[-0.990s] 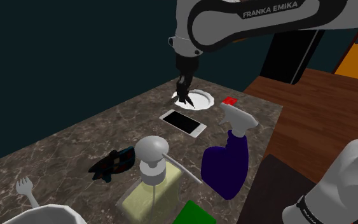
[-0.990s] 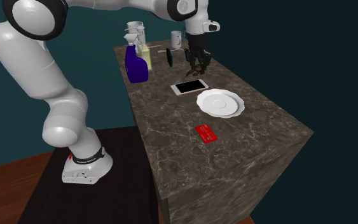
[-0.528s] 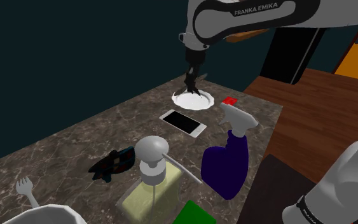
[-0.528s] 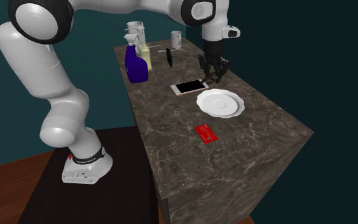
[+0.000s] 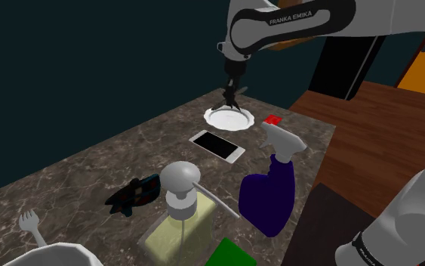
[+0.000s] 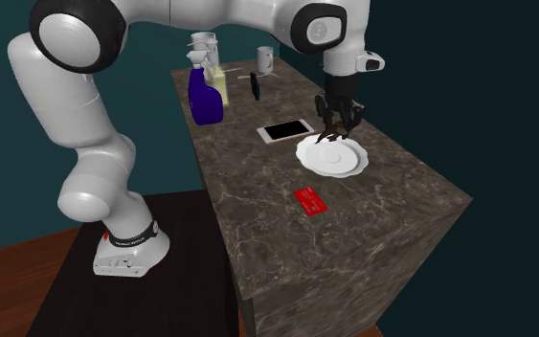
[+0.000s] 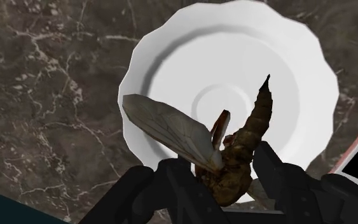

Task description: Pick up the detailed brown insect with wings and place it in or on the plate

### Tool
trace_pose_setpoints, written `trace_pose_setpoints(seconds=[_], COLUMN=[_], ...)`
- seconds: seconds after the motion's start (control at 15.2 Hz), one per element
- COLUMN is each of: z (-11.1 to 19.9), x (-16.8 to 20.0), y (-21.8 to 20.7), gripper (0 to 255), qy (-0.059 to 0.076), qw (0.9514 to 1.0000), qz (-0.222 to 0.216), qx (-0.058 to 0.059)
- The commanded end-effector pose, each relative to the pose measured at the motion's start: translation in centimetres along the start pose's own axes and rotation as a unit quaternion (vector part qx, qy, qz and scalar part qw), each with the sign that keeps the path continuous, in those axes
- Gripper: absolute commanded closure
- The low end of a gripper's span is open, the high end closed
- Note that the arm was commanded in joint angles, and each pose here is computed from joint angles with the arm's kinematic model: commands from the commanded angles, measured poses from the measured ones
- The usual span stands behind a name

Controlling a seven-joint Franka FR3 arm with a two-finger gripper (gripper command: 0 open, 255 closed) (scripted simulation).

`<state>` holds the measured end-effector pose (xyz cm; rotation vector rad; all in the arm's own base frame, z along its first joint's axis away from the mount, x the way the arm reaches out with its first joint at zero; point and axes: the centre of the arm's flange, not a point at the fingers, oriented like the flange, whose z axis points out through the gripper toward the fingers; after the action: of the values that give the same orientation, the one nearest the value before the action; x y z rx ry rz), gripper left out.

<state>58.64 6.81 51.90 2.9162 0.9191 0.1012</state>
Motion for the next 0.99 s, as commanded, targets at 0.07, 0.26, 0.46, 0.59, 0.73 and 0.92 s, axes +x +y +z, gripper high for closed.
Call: trace_pose_setpoints(seconds=[0.07, 0.26, 0.46, 0.59, 0.73, 0.92], z=[1.6, 3.1, 4.7, 5.3, 5.3, 5.3], x=[0.0, -0.1, -0.1, -0.2, -0.2, -0.2], y=[-0.1, -0.2, -0.4, -0.5, -0.5, -0.4], gripper=[255, 255, 255, 255, 255, 255], qy=[0.0, 0.0, 0.0, 0.0, 0.0, 0.0], qw=[1.0, 1.0, 1.0, 1.0, 1.0, 1.0], qz=[0.0, 0.0, 0.0, 0.0, 0.0, 0.0], qx=[0.0, 0.0, 0.0, 0.0, 0.0, 0.0])
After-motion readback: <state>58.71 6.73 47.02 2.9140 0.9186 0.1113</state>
